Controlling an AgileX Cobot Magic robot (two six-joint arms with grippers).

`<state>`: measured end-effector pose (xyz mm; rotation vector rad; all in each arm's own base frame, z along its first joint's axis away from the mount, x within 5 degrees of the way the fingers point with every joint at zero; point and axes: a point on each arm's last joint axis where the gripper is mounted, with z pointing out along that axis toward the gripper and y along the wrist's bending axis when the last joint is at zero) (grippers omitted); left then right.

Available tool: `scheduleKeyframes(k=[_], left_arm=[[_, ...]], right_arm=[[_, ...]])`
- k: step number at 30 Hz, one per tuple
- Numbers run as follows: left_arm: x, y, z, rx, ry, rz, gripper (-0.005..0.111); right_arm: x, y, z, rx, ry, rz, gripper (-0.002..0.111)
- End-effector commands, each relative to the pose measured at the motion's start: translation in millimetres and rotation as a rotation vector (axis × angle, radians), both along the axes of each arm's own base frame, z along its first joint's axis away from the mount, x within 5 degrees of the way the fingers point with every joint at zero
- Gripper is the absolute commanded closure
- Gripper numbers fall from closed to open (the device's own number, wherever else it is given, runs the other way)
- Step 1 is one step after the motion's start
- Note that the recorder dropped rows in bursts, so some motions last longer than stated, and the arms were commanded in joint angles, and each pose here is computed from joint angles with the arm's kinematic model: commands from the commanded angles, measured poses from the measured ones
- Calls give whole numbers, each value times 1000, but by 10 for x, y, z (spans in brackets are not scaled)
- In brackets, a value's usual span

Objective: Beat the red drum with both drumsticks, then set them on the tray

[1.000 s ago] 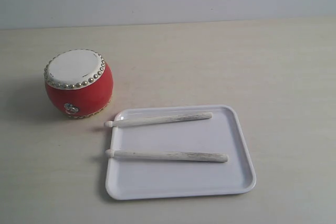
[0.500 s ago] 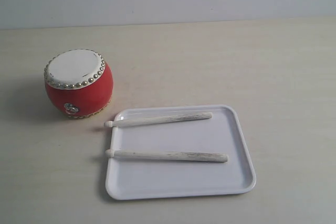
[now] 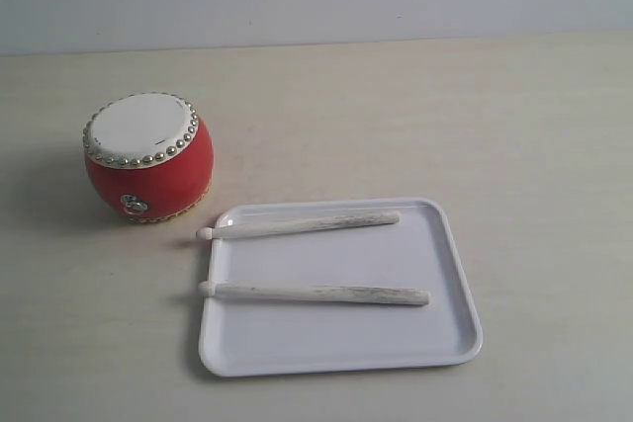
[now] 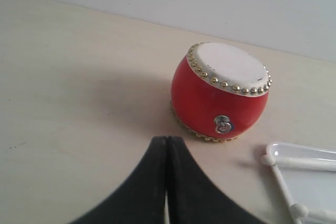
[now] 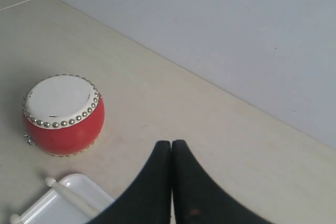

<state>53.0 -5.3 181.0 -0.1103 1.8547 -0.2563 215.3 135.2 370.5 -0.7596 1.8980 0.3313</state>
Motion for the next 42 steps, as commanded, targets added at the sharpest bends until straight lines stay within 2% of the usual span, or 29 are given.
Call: scheduleKeyframes(k=[1, 7, 10, 33, 38, 42], left_arm=[[2, 4, 10, -8, -20, 12, 107], [4, 77, 10, -7, -20, 150, 107], [3, 94, 8, -7, -18, 180, 107], [1, 97, 3, -6, -12, 186, 107], [1, 97, 3, -6, -12, 186, 107], [1, 97, 3, -6, -12, 186, 107]], right_arm=[[6, -18, 17, 11, -15, -11, 108], [6, -18, 17, 11, -15, -11, 108], [6, -18, 17, 11, -15, -11, 108], [6, -18, 17, 11, -15, -11, 108], [16, -45, 4, -55, -44, -5, 108], [21, -290, 45, -17, -18, -118, 108]])
